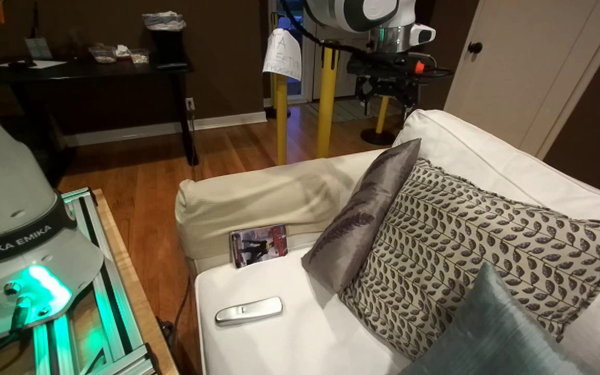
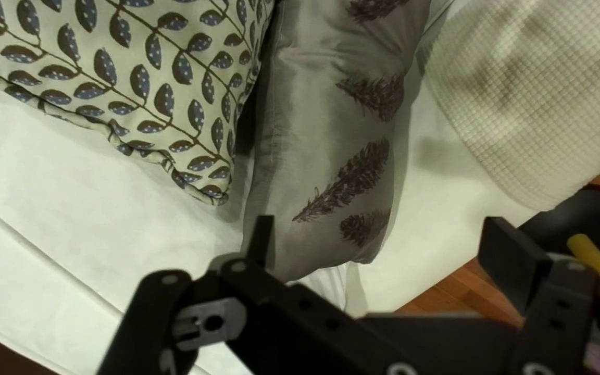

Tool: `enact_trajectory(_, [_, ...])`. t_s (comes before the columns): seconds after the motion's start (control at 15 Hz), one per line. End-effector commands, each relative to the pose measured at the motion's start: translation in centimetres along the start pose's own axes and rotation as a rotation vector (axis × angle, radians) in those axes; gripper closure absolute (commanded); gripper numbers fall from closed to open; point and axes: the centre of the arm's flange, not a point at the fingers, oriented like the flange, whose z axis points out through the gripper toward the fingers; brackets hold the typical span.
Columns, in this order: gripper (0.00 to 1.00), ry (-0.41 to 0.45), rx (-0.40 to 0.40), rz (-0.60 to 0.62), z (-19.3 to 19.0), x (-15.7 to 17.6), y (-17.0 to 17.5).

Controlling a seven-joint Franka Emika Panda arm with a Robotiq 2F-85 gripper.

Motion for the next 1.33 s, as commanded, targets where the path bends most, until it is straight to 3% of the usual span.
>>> enact_trajectory(0.0, [0.0,0.001,0.0,0.0,0.0,0.0,0.0])
enact_trajectory(0.2, [0.0,0.002,0.0,0.0,-0.1,0.1,0.0])
enact_trajectory(0.33, [0.0,-0.04,0.057,-0.023,0.5,0.4,-0.3])
enact_trajectory(0.67, [0.0,-0.002,0.134,-0.017,3.1,2.1,-1.6])
enact_trajectory(1.27, [0.0,0.018,0.131,0.023,7.5,4.7,0.6])
